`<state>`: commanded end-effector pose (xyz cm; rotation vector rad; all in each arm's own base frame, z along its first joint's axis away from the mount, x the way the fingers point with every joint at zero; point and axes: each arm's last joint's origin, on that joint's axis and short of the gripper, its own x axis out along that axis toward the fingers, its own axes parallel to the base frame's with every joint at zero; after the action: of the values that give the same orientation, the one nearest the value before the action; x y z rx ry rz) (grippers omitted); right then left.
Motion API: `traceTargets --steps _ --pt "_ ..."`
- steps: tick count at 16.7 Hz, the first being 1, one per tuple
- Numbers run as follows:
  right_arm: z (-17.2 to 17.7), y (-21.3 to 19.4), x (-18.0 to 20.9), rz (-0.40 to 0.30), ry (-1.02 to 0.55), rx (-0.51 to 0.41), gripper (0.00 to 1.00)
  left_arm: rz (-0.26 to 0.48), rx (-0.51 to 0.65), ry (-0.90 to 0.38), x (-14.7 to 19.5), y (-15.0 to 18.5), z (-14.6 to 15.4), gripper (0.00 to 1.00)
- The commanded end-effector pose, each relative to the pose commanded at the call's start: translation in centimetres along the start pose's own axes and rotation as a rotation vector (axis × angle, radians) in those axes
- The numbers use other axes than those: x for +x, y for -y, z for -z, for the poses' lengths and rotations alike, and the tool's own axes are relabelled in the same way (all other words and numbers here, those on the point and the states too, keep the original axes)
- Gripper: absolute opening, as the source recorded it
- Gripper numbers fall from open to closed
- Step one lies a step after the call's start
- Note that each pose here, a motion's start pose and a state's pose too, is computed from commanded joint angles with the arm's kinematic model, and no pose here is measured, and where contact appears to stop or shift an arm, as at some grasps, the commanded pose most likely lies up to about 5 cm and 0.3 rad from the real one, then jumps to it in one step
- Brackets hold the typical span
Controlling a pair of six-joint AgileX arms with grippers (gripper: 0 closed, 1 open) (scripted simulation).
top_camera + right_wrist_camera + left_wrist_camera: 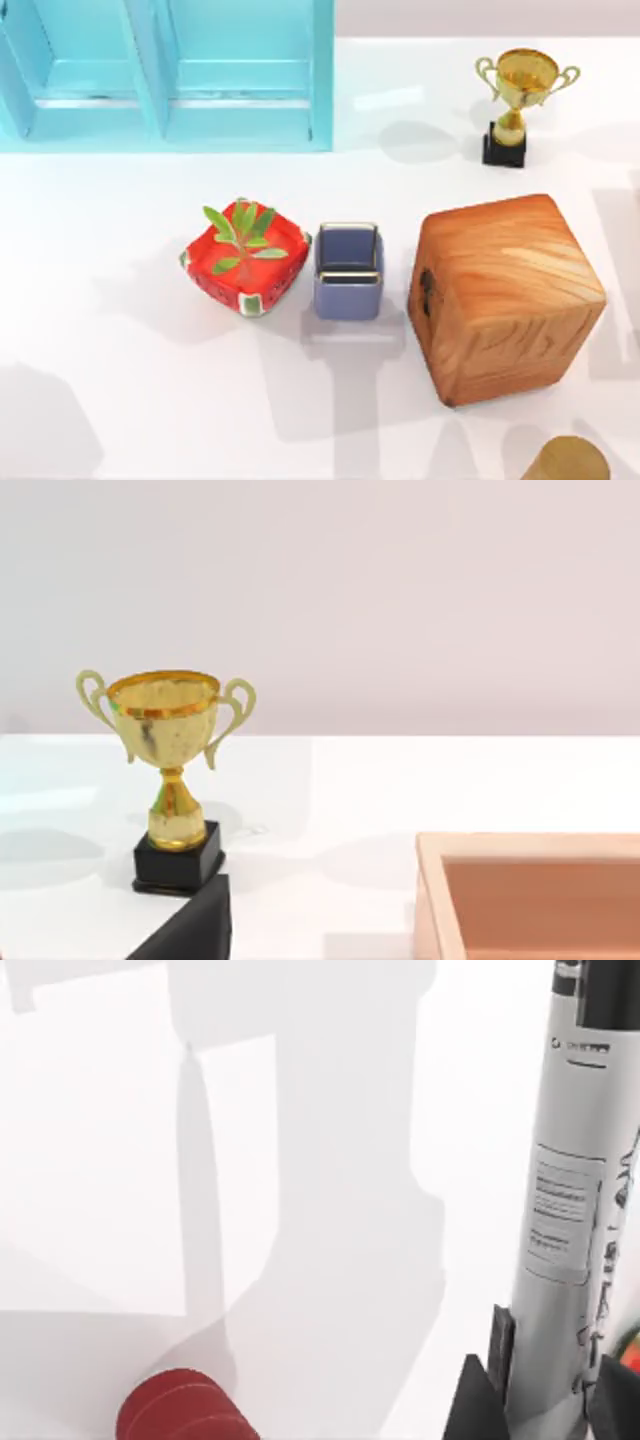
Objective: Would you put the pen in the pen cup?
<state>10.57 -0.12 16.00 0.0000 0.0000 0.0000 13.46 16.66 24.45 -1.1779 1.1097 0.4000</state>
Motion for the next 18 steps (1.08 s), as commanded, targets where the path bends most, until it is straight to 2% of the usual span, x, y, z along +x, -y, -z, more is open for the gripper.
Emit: traceTargets --steps 5,8,10,13,16,18 --pt "0.0 0.0 0.0 0.000 0.000 0.000 1.00 -0.002 0.005 -0.003 0.1 0.1 0.0 0.00" --pt "0.0 0.0 0.0 0.000 0.000 0.000 1.00 -0.059 0.054 0.021 0.6 0.4 -1.1 0.00" --pt "0.0 0.0 0.0 0.000 0.000 0.000 1.00 -0.142 0.139 0.055 1.6 1.2 -2.5 0.00" --pt "0.0 0.0 0.0 0.000 0.000 0.000 1.00 -0.317 0.343 0.157 4.3 4.2 -5.1 0.00" --pt "0.0 0.0 0.0 0.000 0.000 0.000 1.00 -0.517 0.593 0.354 8.6 9.7 -6.8 0.00" --pt "0.0 0.0 0.0 0.000 0.000 0.000 1.00 -0.638 0.750 0.539 12.3 14.7 -5.9 0.00"
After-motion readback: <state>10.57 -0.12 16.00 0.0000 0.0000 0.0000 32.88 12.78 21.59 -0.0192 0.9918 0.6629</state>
